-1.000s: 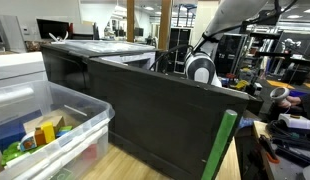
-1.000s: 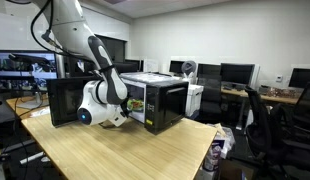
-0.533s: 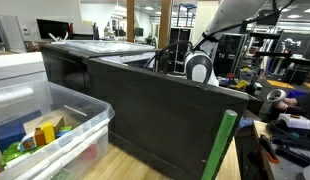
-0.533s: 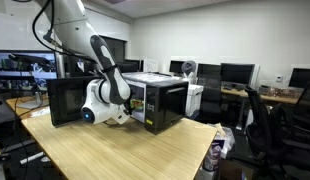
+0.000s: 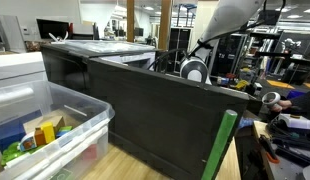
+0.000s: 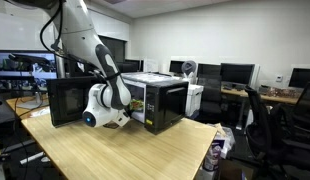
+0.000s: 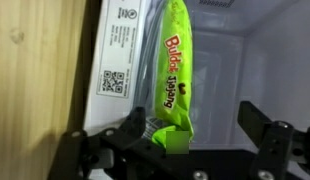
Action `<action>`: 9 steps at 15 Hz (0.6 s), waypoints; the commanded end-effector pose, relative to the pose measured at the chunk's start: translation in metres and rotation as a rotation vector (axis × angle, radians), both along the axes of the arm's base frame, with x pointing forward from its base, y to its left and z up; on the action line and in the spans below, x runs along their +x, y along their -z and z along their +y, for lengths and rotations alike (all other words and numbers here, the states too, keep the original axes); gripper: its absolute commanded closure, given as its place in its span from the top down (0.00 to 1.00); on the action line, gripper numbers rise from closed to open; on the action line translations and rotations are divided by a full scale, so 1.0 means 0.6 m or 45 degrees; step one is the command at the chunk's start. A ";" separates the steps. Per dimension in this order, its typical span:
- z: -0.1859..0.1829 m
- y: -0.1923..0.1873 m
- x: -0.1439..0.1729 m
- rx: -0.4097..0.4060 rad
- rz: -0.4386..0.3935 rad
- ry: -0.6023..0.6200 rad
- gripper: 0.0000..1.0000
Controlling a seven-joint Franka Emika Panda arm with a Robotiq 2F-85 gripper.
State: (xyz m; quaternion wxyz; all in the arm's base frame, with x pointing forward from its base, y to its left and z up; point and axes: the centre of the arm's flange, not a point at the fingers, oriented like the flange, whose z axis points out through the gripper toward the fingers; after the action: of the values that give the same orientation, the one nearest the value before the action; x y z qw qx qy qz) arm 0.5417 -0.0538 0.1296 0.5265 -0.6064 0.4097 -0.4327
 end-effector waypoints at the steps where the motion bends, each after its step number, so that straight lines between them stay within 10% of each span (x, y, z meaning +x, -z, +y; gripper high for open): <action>1: 0.025 0.017 0.015 -0.025 -0.014 0.025 1.00; 9: 0.026 0.011 0.032 0.021 -0.028 0.067 1.00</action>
State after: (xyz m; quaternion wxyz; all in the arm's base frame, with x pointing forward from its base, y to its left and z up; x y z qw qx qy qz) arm 0.5505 -0.0513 0.1251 0.5348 -0.5929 0.4185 -0.4329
